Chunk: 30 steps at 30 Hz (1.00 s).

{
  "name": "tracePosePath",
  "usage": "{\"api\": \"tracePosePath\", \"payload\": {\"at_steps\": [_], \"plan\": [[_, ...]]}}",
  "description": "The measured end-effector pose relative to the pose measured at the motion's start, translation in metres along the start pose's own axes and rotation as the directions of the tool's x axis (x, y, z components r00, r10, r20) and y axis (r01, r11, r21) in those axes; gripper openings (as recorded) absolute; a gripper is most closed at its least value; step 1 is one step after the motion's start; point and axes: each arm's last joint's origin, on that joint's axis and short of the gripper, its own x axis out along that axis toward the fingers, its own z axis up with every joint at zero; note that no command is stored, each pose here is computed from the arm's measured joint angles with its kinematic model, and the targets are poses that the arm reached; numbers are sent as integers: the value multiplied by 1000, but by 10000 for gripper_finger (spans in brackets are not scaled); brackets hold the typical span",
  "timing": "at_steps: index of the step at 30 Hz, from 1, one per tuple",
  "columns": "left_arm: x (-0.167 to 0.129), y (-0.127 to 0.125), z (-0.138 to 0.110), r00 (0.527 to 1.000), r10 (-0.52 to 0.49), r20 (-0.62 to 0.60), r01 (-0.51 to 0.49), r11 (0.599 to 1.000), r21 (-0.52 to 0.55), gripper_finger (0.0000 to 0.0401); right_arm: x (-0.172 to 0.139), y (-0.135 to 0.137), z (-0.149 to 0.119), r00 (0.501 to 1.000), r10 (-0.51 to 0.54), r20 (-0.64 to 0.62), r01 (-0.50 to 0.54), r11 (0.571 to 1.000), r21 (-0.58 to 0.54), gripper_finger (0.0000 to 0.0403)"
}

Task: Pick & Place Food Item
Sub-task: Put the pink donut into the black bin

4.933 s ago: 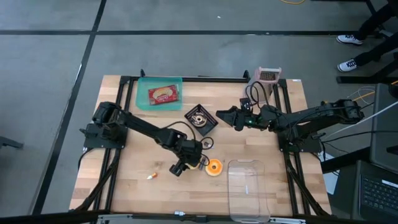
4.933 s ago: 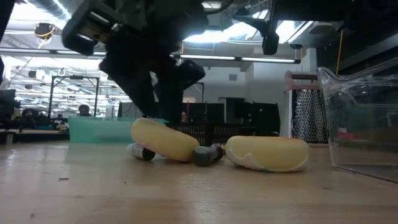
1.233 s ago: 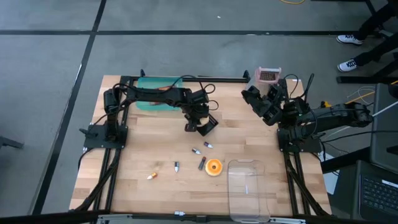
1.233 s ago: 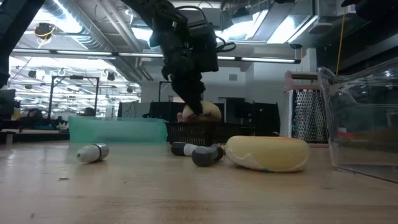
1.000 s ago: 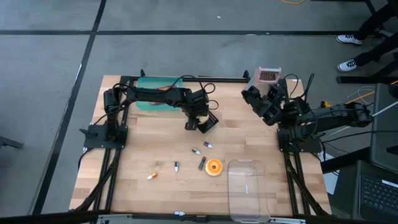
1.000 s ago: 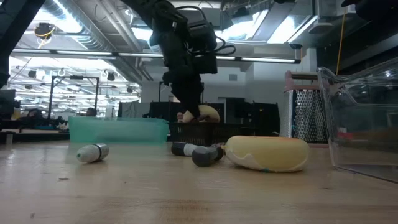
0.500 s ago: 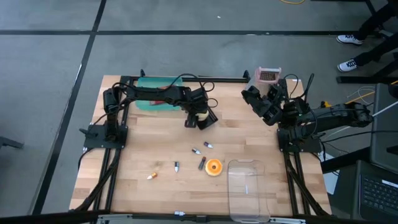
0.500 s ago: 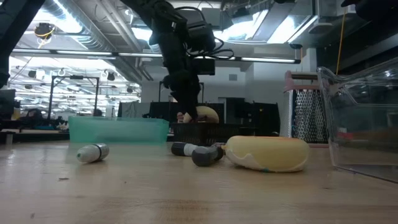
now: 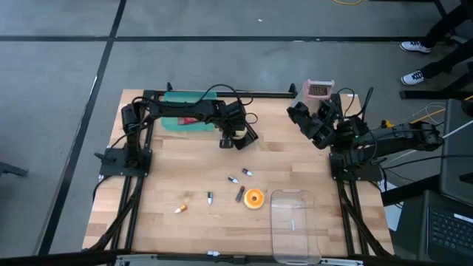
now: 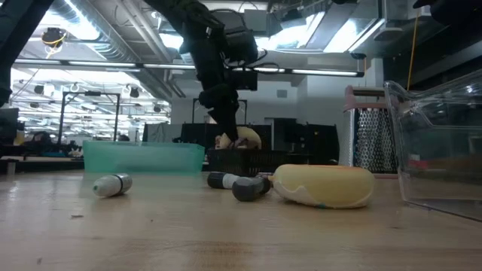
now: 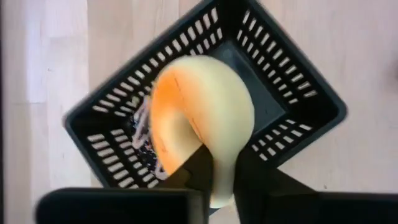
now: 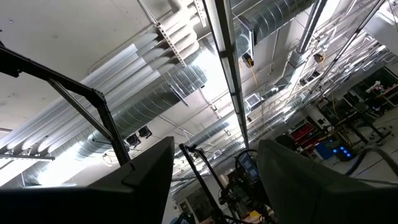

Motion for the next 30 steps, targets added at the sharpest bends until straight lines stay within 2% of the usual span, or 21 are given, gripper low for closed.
{"api": "tracePosePath", "payload": {"at_steps": [4, 10, 15, 20, 30], "plan": [[-12, 2, 6, 999, 20, 33, -21, 1000, 20, 11, 0, 0, 0, 1000, 0, 0, 0, 1000, 0, 228], [-32, 12, 18, 994, 94, 60, -99, 992, 82, 21, 0, 0, 0, 1000, 0, -1, 0, 1000, 0, 228], [-31, 15, 13, 995, 100, 22, -102, 988, 120, 17, 0, 0, 0, 1000, 0, 0, 0, 1000, 0, 228], [-18, 17, 2, 996, 85, -26, -81, 989, 125, 17, 0, 0, 0, 1000, 0, 0, 0, 1000, 0, 228], [-7, 17, -2, 992, 127, -20, -122, 980, 157, 17, 0, 0, 0, 1000, 3, -2, -3, 1000, 5, 228]]}}
